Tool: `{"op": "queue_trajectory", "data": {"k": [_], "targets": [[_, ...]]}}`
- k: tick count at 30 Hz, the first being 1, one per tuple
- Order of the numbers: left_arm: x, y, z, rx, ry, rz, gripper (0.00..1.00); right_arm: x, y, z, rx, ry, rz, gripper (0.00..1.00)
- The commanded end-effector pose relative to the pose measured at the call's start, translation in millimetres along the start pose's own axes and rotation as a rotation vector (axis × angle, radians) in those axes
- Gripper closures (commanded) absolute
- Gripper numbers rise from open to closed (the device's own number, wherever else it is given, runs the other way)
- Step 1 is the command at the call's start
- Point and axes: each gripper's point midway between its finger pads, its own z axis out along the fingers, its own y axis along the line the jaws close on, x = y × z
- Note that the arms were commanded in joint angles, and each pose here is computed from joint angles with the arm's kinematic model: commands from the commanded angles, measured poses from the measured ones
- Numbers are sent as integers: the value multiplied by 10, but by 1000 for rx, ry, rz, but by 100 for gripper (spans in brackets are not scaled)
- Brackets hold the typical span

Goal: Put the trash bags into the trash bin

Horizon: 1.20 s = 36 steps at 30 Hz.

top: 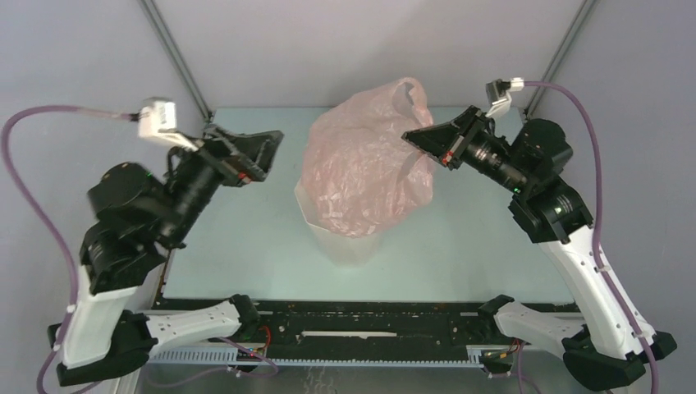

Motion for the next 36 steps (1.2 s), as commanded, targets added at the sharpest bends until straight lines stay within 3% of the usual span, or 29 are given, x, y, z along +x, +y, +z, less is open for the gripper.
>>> {"op": "queue_trajectory", "data": {"k": [1, 9, 13, 16, 24, 28, 36], "targets": [[440, -246, 270, 70, 177, 93, 0, 157, -116, -27, 40, 83, -53, 100], [1725, -189, 671, 42, 580, 151, 4, 166, -36, -37, 13, 98, -79, 100], [2468, 209, 781, -101, 841, 240, 17, 204, 64, -32, -10, 109, -92, 100], [2745, 447, 766, -180, 930, 302, 23, 278, 81, -3, -12, 125, -95, 100], [2632, 388, 650, -94, 780, 184, 21, 631, -166, 164, 44, 235, -163, 100], [2189, 303, 500, -18, 615, 152, 16, 779, -273, 218, 34, 317, -212, 100], [1338, 410, 128, -9, 344, 99, 4, 990, -108, 54, -167, 480, -315, 100]]}}
